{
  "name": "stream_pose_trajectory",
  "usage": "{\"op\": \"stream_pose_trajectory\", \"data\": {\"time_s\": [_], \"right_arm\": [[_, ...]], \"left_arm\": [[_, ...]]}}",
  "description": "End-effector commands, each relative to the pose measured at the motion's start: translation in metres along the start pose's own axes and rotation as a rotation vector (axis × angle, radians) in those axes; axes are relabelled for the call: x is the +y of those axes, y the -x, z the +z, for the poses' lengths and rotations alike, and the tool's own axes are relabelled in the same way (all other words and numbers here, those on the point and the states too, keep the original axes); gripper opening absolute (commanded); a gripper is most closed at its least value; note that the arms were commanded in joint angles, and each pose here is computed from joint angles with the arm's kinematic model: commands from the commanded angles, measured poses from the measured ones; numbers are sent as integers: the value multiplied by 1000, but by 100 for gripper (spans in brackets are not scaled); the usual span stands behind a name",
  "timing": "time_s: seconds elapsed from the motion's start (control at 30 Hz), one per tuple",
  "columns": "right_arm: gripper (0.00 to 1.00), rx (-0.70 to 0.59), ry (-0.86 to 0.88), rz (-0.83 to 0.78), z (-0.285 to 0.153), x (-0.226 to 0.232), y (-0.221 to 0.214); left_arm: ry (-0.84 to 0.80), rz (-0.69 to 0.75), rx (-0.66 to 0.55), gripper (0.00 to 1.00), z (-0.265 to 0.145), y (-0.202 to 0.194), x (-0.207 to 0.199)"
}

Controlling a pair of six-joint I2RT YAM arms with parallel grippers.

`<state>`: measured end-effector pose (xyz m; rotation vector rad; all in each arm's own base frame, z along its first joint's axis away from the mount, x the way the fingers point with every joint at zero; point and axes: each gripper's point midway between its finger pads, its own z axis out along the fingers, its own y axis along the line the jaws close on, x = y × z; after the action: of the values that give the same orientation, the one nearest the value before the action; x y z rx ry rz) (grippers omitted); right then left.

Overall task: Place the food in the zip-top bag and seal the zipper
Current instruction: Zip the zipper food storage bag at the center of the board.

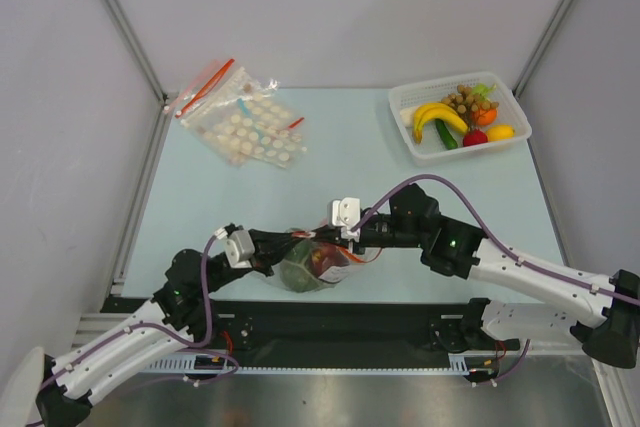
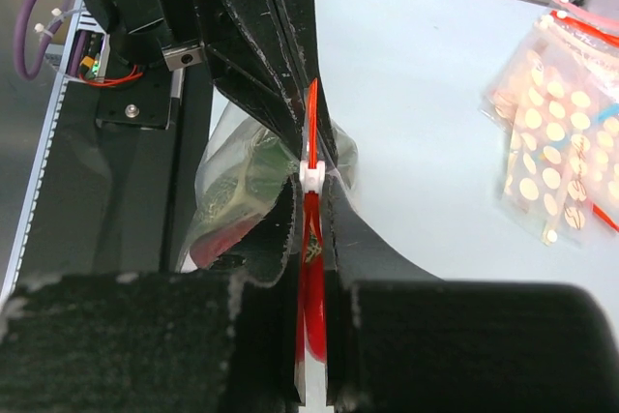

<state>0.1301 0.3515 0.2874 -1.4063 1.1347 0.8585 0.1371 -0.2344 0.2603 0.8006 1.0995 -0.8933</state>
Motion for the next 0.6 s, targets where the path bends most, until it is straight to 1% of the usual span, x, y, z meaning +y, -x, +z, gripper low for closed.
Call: {"op": "stream_pose_trajectory", "data": {"time_s": [0.0,0.23,0.3,0.33,0.4,0.43,0.47,0.53,0.57], "right_arm": [[0,13,-60,19,-6,-15,4],[0,32,-78,38,-6,-21,-3],[0,39,-78,43,-5,-22,-4],[0,43,-80,46,-5,-23,-5],[0,50,-89,50,-6,-25,-7],[0,52,-99,54,-6,-27,-7],[0,54,-105,56,-7,-28,-7],[0,61,-122,64,-8,-32,-9],[0,65,-122,70,-8,-32,-11]], "left_arm": [[112,20,-134,0,-1,40,20],[266,10,-195,0,-23,51,42],[283,11,-194,0,-26,49,44],[338,8,-210,0,-32,53,52],[379,3,-208,0,-39,52,58],[422,1,-234,0,-46,58,64],[445,-26,-238,0,-50,55,66],[478,-32,-274,0,-59,60,70],[506,-40,-273,0,-62,58,74]]}}
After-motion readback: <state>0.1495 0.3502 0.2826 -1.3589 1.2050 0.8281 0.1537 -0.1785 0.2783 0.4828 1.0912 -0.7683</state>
